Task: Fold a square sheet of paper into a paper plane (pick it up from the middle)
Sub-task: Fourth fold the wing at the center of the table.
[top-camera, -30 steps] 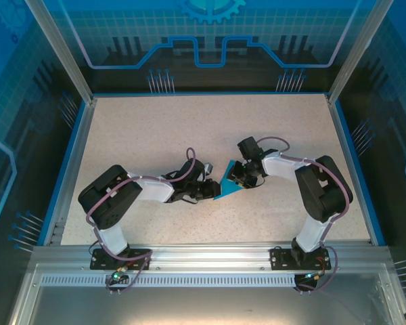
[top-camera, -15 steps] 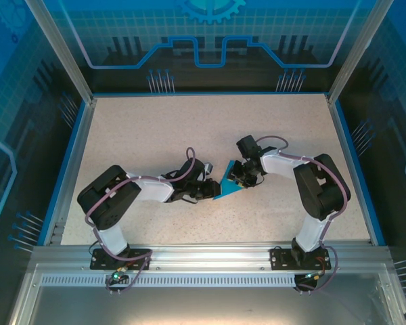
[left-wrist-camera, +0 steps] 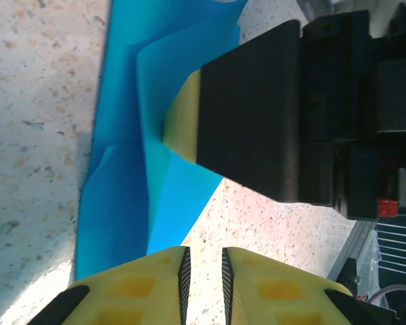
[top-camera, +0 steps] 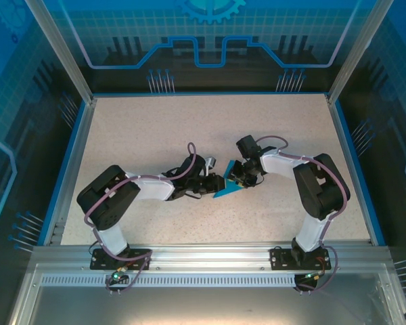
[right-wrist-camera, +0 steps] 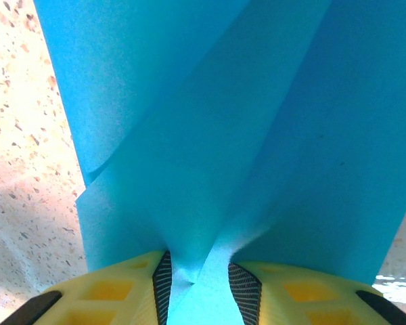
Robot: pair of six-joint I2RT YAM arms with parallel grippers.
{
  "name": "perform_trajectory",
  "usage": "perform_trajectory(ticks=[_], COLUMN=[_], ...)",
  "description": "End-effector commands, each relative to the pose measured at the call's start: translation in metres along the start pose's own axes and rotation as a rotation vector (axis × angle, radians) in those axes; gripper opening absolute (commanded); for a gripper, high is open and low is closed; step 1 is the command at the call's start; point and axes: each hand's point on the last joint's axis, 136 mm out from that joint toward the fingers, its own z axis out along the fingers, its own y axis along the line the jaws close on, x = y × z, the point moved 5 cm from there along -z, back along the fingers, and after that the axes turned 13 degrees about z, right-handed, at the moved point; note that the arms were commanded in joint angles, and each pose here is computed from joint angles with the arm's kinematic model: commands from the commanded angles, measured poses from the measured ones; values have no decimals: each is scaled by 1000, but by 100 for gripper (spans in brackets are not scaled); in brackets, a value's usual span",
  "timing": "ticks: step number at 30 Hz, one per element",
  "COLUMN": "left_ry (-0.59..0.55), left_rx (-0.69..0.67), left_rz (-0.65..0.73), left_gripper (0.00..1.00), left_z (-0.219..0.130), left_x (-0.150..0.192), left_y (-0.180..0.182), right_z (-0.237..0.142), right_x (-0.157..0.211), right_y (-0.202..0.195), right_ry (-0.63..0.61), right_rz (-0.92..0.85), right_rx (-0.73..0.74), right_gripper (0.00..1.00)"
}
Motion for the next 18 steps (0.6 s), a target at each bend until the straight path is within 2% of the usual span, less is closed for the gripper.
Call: perform_trajectory(ticks=[1, 7, 18], left_ry=[0, 34, 39], left_rx=[47, 43, -64], left_rz=[13, 5, 8], left_gripper=[25, 26, 23], left_z=[7, 17, 20], left_x=[-6, -1, 1], left_y=[-9, -5, 12], right_z=[38, 38, 39], right_x=[0, 0, 0], right_y=[-80, -79, -84], right_ry=[-33, -31, -33], right_rz=[69, 75, 87], right_rx=[345, 337, 346], right_gripper=[37, 39, 40])
